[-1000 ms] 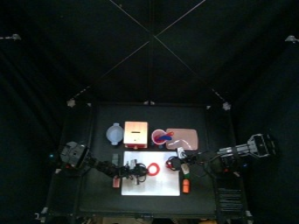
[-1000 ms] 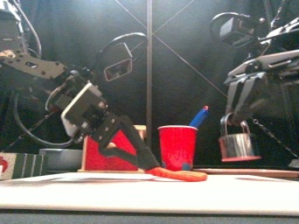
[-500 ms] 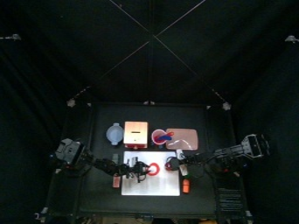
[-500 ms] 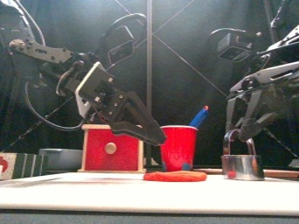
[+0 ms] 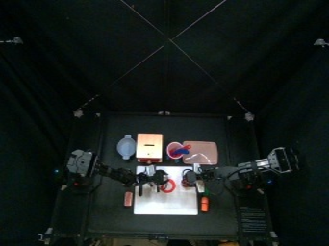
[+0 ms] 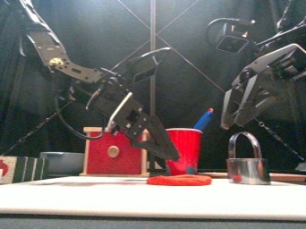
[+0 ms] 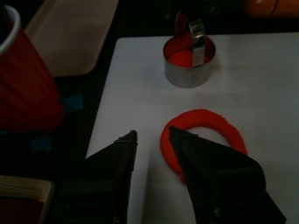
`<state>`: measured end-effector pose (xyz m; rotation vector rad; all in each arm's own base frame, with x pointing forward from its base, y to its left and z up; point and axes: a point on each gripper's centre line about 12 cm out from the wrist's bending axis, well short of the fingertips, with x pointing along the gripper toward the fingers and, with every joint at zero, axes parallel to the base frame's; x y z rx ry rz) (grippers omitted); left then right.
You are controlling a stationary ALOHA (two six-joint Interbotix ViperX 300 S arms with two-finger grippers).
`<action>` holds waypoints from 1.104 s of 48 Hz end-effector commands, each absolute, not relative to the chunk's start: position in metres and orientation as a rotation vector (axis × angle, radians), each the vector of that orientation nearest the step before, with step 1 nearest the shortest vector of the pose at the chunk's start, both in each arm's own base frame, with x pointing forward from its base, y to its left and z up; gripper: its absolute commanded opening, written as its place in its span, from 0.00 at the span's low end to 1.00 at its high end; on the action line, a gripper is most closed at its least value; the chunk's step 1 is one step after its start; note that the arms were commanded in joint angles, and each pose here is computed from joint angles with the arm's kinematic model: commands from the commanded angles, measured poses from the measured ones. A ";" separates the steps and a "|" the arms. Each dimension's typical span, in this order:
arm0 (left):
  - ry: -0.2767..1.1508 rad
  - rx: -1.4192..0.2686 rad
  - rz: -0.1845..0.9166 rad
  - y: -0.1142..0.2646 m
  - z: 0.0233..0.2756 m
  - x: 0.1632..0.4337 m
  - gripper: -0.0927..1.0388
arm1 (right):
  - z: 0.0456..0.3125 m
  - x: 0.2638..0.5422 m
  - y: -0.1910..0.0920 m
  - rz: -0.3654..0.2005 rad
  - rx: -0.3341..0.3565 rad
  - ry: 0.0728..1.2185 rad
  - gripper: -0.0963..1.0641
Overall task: Get the cutter from the drawer then cut the dough then place the extra dough in the bowl
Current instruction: Place the extra dough in the bowl
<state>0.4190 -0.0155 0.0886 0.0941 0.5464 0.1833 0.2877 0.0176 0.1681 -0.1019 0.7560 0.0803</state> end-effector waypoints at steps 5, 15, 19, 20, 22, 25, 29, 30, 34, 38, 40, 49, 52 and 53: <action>0.610 0.060 0.125 -0.015 0.092 0.431 0.75 | 0.183 0.292 0.021 0.080 -0.076 0.706 0.77; 0.614 0.059 0.114 -0.016 0.093 0.432 0.75 | 0.183 0.291 0.020 0.075 -0.065 0.707 0.77; 0.611 0.061 0.113 -0.016 0.094 0.432 0.75 | 0.182 0.291 0.020 0.075 -0.065 0.708 0.77; 0.610 0.062 0.112 -0.016 0.095 0.432 0.75 | 0.182 0.291 0.020 0.075 -0.066 0.710 0.77; 0.614 0.061 0.110 -0.017 0.094 0.432 0.75 | 0.181 0.291 0.020 0.075 -0.066 0.711 0.77; 0.627 0.061 0.103 -0.017 0.092 0.431 0.74 | 0.182 0.290 0.020 0.075 -0.066 0.710 0.77; 0.650 0.060 0.089 -0.019 0.088 0.431 0.74 | 0.181 0.291 0.019 0.073 -0.065 0.711 0.77; 0.654 0.060 0.087 -0.019 0.087 0.431 0.74 | 0.182 0.291 0.019 0.072 -0.064 0.710 0.77; 0.668 0.055 0.077 -0.021 0.085 0.431 0.74 | 0.181 0.291 0.019 0.072 -0.064 0.711 0.77; 0.673 0.049 0.078 -0.019 0.085 0.432 0.74 | 0.181 0.291 0.019 0.072 -0.064 0.711 0.77; 0.673 0.045 0.081 -0.019 0.085 0.432 0.74 | 0.181 0.290 0.018 0.071 -0.065 0.713 0.77; 0.675 0.043 0.083 -0.019 0.084 0.432 0.71 | 0.181 0.290 0.019 0.072 -0.065 0.713 0.77; 0.675 0.044 0.081 -0.019 0.085 0.432 0.68 | 0.181 0.290 0.019 0.072 -0.065 0.713 0.77; 0.676 0.044 0.081 -0.019 0.084 0.432 0.67 | 0.181 0.290 0.019 0.072 -0.065 0.713 0.77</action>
